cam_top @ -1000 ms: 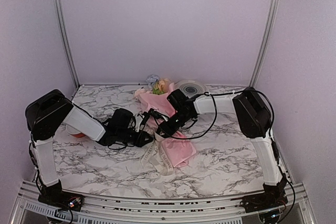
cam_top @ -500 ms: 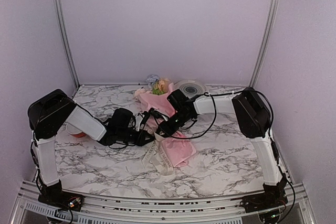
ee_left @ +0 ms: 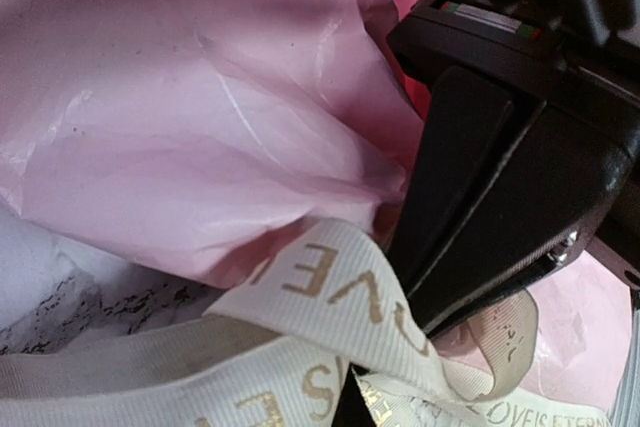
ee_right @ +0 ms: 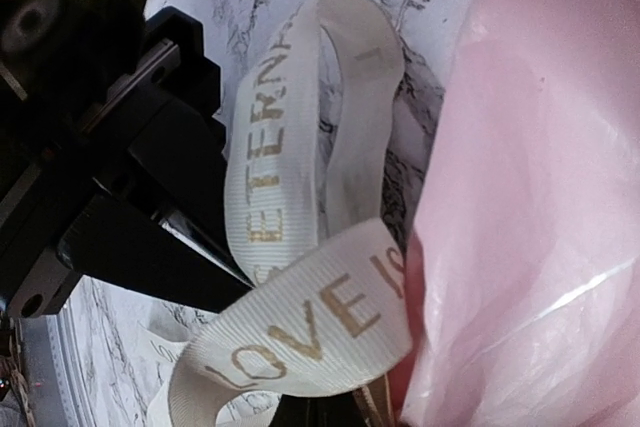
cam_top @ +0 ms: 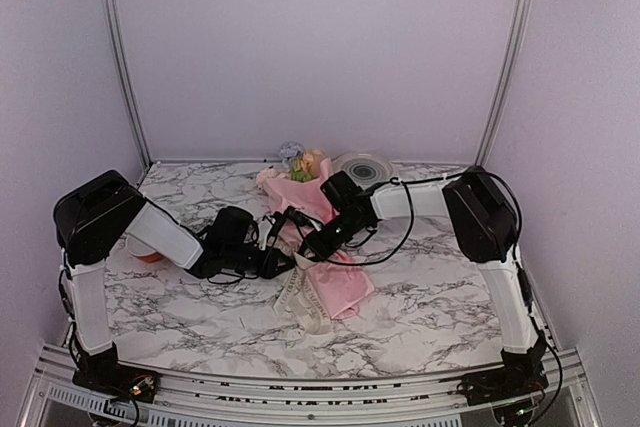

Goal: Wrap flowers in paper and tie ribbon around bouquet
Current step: Tie the half-tied ribbon around the folded bouquet.

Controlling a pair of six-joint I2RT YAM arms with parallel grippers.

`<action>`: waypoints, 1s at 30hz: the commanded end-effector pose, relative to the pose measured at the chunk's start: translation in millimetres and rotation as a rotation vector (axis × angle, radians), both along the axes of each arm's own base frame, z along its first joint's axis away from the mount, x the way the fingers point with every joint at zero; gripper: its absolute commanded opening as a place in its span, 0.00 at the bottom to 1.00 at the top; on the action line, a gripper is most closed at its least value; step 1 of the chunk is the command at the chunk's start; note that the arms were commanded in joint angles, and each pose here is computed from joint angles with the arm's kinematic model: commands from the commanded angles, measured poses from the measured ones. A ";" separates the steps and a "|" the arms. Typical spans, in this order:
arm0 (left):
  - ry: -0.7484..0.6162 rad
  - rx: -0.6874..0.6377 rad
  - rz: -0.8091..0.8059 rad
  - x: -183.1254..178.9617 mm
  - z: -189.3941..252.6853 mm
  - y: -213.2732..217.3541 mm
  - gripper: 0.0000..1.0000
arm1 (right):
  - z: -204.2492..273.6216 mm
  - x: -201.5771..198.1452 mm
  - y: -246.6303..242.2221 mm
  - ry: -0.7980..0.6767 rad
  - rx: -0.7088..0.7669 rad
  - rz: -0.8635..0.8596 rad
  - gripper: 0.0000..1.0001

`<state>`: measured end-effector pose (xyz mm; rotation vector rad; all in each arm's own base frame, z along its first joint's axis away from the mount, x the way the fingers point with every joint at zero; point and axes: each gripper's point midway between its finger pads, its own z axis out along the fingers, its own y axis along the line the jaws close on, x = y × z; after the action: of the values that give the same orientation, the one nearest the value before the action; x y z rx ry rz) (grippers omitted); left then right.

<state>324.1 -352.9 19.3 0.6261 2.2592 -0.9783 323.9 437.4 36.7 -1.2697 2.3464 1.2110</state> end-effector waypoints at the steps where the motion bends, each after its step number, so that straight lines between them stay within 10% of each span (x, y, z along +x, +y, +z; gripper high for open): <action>1: -0.067 0.016 0.009 -0.9 12.4 11.2 0.08 | 25.1 -13.7 7.4 0.006 0.080 0.035 0.00; 30: -0.505 0.213 -0.060 -8.7 55.9 39.3 0.32 | 60.2 28.6 -22.0 -0.044 0.103 -0.136 0.00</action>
<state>298.7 -318.8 46.9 0.9579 1.9932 -0.5976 336.7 425.2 77.3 -1.1262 2.2858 1.3260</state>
